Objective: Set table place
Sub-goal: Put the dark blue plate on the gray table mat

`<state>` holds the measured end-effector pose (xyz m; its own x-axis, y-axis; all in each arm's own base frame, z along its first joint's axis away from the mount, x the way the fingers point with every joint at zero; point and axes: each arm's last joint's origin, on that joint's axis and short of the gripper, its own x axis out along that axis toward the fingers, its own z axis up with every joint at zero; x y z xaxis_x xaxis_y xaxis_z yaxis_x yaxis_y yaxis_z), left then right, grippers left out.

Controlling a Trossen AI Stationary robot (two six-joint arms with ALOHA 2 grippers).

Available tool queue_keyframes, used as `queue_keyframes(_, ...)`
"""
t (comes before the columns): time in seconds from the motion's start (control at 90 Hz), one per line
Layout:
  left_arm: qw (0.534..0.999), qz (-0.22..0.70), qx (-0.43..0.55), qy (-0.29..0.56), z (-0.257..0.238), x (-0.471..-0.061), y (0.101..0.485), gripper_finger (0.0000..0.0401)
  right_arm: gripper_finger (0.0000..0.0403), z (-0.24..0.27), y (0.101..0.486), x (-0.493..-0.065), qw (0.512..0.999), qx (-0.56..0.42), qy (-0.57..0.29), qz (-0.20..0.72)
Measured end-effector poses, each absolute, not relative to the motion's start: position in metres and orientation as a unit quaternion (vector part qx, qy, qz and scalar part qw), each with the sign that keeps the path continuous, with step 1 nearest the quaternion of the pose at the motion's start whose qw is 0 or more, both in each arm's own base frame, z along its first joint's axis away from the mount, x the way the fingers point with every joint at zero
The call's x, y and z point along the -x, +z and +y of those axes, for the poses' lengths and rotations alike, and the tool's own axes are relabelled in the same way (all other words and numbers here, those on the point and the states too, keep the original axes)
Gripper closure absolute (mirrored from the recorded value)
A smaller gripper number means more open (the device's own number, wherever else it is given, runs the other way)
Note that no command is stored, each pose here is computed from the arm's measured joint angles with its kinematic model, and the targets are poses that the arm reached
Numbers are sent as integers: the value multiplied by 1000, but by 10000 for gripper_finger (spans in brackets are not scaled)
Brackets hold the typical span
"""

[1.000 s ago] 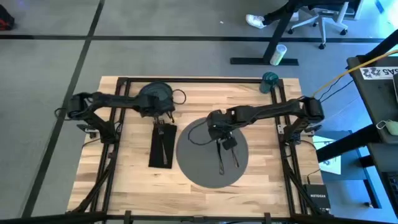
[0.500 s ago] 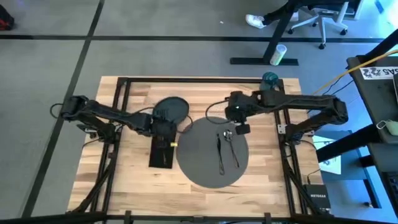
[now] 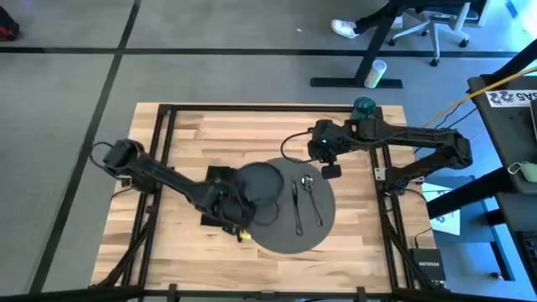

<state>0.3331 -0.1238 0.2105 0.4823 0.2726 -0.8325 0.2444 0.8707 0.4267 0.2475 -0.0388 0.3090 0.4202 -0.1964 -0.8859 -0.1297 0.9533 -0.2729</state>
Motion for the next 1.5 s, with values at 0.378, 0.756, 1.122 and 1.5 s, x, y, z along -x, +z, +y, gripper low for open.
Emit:
queue_keyframes(0.378,824,500,-268,0,-131,-353,191,401,329,-38,308,-246,825,151,-18,545)
queue_keyframes(0.756,847,476,-236,-10,-136,-358,192,401,329,-38,308,-246,825,151,-17,545)
queue_keyframes(1.122,843,483,-234,-10,-135,-360,186,401,329,-38,308,-246,823,151,-16,547)
queue_keyframes(1.5,825,509,-243,-17,-135,-362,169,401,329,-38,307,-244,817,149,-11,557)
